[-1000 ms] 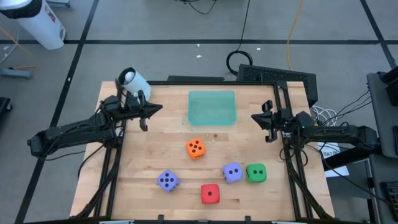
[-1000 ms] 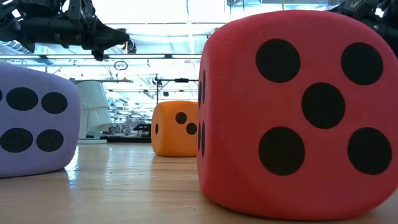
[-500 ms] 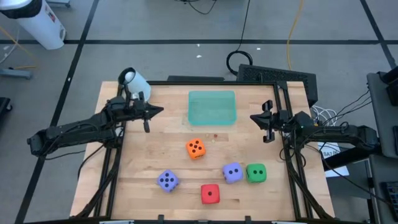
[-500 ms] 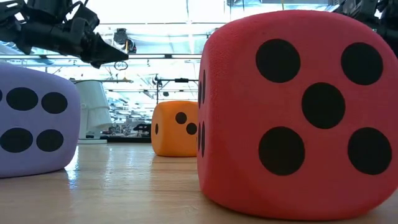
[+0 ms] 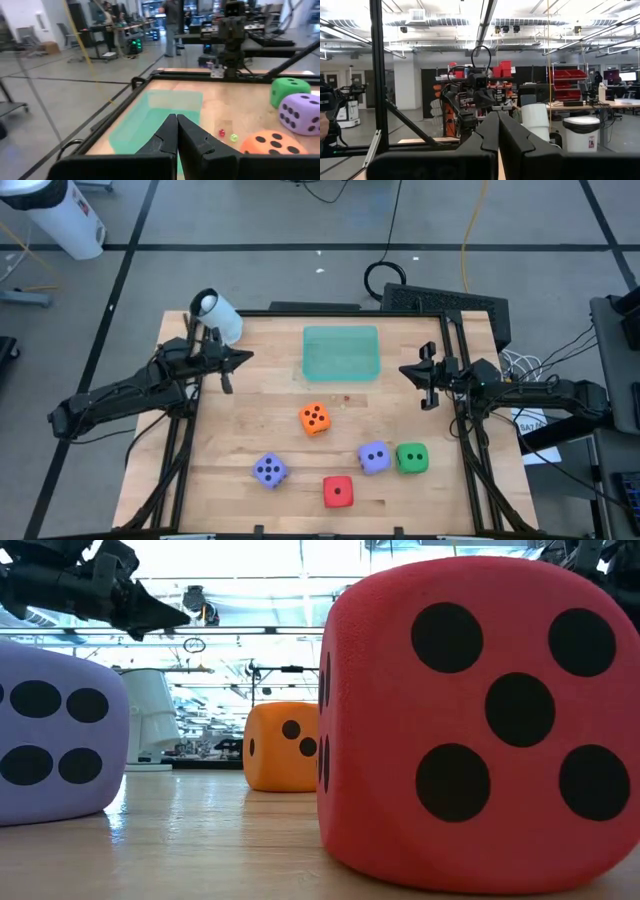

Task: Pick & Place Dice
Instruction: Put the large green dice into the light blue bin

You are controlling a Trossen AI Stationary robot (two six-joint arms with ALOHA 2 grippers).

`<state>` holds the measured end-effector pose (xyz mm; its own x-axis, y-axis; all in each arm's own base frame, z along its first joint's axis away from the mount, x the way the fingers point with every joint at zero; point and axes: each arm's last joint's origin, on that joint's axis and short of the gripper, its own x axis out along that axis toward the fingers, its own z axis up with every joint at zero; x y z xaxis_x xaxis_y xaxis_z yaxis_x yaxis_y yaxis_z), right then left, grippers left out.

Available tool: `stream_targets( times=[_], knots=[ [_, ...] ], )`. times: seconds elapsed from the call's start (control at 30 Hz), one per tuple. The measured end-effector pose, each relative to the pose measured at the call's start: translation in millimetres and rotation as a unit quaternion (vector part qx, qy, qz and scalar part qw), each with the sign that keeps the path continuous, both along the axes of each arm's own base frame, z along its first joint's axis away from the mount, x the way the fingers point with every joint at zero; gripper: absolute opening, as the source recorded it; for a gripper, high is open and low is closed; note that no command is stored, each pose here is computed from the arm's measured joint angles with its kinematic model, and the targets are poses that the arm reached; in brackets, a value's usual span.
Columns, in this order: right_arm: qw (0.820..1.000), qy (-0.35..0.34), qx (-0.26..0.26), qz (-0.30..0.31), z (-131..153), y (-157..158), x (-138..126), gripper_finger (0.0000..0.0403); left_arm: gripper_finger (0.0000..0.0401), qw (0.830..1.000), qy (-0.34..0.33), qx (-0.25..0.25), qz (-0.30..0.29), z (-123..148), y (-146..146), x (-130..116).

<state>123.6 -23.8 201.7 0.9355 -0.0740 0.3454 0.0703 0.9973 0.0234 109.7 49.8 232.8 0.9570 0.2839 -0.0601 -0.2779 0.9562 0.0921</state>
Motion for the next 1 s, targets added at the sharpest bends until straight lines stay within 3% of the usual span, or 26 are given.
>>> stream_targets(
  times=[0.27, 0.63, 0.87, 1.0],
  knots=[
    [1.000, 0.002, -0.005, -0.002, -0.2, 0.0, 0.1, 0.0000, 0.0005, 1.000, -0.007, 0.014, 0.025, 1.8, -5.6, -14.3],
    [1.000, 0.020, 0.001, -0.002, -3.9, -0.6, 2.5, 0.0000, 0.0008, 0.999, -0.003, -0.022, 0.027, -1.2, -5.3, -13.7],
    [1.000, 0.011, 0.001, -0.017, -2.5, -1.4, 2.2, 0.0000, 0.0007, 1.000, 0.004, 0.000, 0.025, -1.1, -5.4, -13.8],
    [1.000, 0.016, -0.007, -0.021, -3.3, -1.7, 2.7, 0.0000, 0.0017, 0.999, -0.006, -0.018, 0.026, -0.3, -5.4, -13.7]
  ],
)
